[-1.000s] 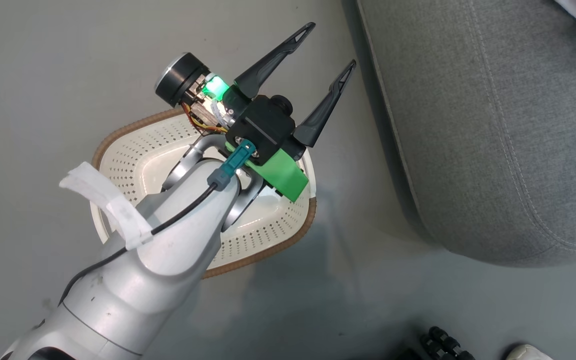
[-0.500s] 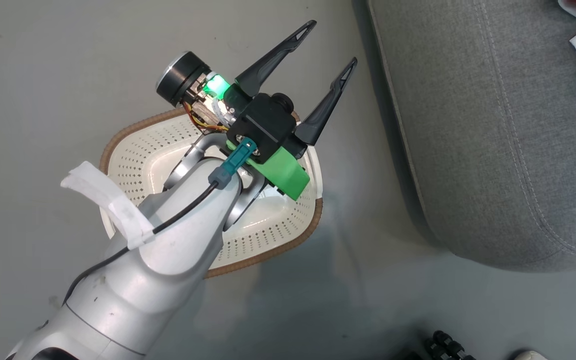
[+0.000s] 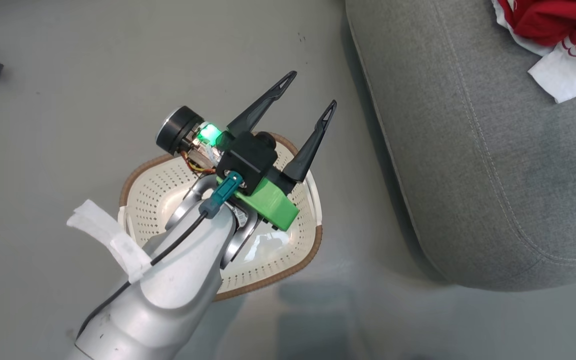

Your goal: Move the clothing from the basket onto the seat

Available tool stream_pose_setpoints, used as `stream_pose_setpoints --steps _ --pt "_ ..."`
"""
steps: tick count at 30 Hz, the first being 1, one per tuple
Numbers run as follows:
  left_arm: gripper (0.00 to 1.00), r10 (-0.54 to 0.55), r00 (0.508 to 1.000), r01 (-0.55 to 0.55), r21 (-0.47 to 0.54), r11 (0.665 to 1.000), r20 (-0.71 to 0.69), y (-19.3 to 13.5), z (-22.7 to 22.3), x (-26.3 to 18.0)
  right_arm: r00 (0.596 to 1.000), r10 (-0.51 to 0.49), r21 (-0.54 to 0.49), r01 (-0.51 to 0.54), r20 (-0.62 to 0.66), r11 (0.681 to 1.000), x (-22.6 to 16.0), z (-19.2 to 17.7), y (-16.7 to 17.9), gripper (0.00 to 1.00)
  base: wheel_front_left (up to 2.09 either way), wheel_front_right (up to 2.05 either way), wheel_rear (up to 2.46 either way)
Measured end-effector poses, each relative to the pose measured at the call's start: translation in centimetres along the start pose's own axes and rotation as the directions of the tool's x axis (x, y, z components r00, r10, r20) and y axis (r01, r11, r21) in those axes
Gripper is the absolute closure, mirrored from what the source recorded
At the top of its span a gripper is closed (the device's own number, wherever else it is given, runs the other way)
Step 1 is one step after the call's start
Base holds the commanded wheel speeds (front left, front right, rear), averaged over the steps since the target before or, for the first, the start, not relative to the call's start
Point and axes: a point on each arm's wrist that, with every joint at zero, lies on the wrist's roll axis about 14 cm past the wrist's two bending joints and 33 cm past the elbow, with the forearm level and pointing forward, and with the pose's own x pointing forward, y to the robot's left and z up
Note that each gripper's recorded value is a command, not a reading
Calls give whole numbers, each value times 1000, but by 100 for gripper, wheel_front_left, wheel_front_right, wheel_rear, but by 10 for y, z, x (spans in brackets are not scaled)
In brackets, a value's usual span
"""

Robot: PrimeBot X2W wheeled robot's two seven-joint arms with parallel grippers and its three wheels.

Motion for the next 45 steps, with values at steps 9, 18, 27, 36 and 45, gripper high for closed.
stream_pose_setpoints --steps 9,18,27,36,45 --pt "0 81 997 -81 4 997 8 -1 22 -32 990 103 71 -110 94 991 -36 38 40 0 0 0 0" --pt "0 225 974 -225 6 974 14 17 39 -76 952 248 153 -277 181 949 -67 70 106 0 0 0 0" --pt "0 420 907 -420 8 907 20 51 49 -137 901 364 215 -414 235 885 -96 90 162 0 0 0 0" --pt "0 589 807 -589 -20 808 36 71 55 -198 891 405 247 -448 206 859 -129 84 174 0 0 0 0" --pt "0 681 730 -681 -27 732 55 76 60 -244 899 402 278 -436 175 856 -157 76 164 0 0 0 0"
